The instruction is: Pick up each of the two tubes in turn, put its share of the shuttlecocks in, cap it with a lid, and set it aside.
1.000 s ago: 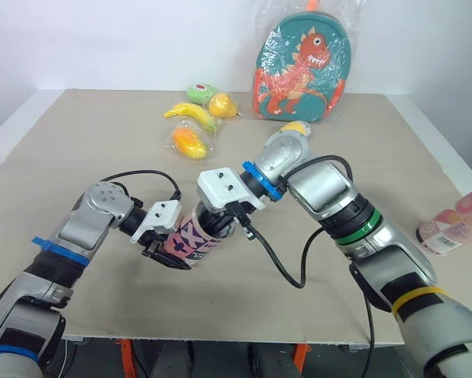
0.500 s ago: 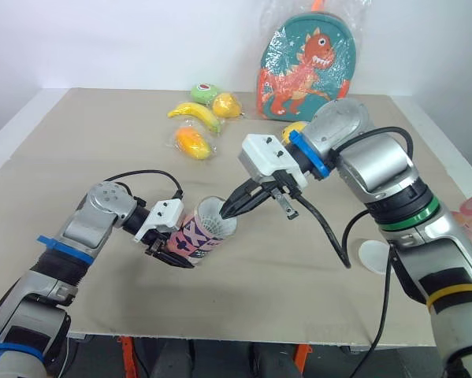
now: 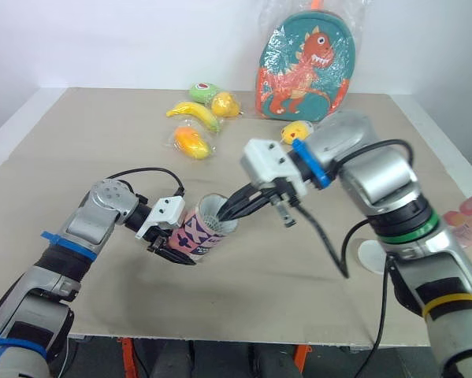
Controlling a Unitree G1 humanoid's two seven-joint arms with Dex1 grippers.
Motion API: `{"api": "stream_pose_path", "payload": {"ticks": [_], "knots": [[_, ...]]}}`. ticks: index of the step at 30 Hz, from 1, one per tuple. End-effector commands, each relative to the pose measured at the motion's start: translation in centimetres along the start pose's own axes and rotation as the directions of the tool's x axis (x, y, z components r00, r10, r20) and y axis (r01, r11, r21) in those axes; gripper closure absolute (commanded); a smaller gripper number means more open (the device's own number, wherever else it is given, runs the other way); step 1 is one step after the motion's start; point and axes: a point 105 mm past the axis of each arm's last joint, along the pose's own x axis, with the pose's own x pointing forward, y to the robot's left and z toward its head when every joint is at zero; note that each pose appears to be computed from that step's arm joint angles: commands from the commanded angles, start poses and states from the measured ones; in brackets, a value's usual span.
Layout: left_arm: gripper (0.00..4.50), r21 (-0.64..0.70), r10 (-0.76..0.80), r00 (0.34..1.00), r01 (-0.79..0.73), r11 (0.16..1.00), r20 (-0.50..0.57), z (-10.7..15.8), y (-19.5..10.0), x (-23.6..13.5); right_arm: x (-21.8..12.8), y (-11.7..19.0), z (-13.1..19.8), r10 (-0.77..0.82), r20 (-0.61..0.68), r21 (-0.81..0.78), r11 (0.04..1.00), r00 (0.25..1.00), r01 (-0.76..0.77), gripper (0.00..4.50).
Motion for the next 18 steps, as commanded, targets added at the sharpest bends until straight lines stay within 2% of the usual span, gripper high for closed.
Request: {"api": "stream_pose_path", "payload": {"ticks": [1,9,13,18], "knots": [[1.67,-0.001,-0.006,1.0,0.006,1.0,-0.007,-0.1,0.1,0.3,1.0,-0.5,-0.5,-0.001,-0.046,-0.028,1.0,0.999,0.0,4.45],[1.67,-0.008,-0.002,1.0,0.002,1.0,-0.002,-0.1,-0.2,0.3,4.9,-0.2,-2.8,0.126,-0.19,-0.089,0.985,0.974,-0.145,4.45],[1.67,-0.011,-0.001,1.0,0.001,1.0,0.002,0.0,-0.3,0.4,6.3,-0.6,-2.6,0.145,-0.179,-0.092,0.982,0.973,-0.164,4.45],[1.67,-0.014,0.004,1.0,-0.004,1.0,0.007,0.1,-0.4,0.5,6.5,-0.7,-2.3,0.159,-0.162,-0.095,0.98,0.974,-0.175,4.45]]}}
